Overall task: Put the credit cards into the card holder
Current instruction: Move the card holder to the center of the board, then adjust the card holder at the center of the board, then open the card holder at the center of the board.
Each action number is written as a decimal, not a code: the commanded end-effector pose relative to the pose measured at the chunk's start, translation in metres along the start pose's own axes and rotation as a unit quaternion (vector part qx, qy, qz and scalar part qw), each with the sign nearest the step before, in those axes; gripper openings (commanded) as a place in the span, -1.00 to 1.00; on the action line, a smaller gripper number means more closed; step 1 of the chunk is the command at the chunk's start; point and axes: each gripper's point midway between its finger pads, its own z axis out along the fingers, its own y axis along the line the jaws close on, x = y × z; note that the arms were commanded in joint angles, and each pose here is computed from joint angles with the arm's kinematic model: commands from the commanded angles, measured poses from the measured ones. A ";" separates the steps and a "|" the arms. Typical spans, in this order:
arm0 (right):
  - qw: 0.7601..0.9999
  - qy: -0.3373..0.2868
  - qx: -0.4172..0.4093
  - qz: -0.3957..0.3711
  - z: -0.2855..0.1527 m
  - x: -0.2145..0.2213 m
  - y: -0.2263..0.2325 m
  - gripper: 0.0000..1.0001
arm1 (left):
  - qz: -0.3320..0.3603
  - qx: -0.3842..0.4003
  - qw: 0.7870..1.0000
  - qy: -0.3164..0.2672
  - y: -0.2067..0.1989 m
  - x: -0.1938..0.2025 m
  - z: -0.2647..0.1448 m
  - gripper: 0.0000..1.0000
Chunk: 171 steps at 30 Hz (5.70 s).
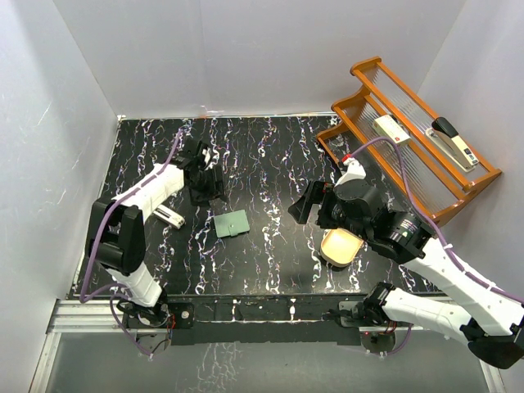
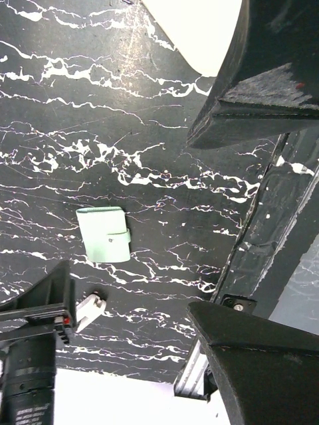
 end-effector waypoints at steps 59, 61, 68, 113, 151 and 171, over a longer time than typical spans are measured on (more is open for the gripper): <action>0.981 0.148 0.114 0.059 0.199 0.112 0.056 -0.02 | -0.066 0.000 0.955 -0.289 0.048 0.052 -0.186 0.53; 0.979 0.148 0.133 0.046 0.206 0.113 0.051 -0.02 | -0.070 0.006 0.950 -0.304 0.049 0.054 -0.192 0.54; 0.974 0.163 0.158 0.012 0.228 0.120 0.049 -0.10 | -0.083 -0.002 0.949 -0.304 0.056 0.061 -0.190 0.55; 0.977 0.163 0.048 -0.131 0.153 0.125 0.015 -1.00 | -0.101 0.192 0.976 -0.010 -0.017 0.117 -0.051 0.29; 0.971 0.137 0.161 -0.108 0.137 0.123 -0.069 -1.00 | -0.079 0.210 0.973 0.050 -0.038 0.105 -0.018 0.25; 0.945 0.149 0.262 -0.127 0.137 0.138 -0.119 -1.00 | -0.086 0.187 0.974 0.098 -0.035 0.129 0.028 0.11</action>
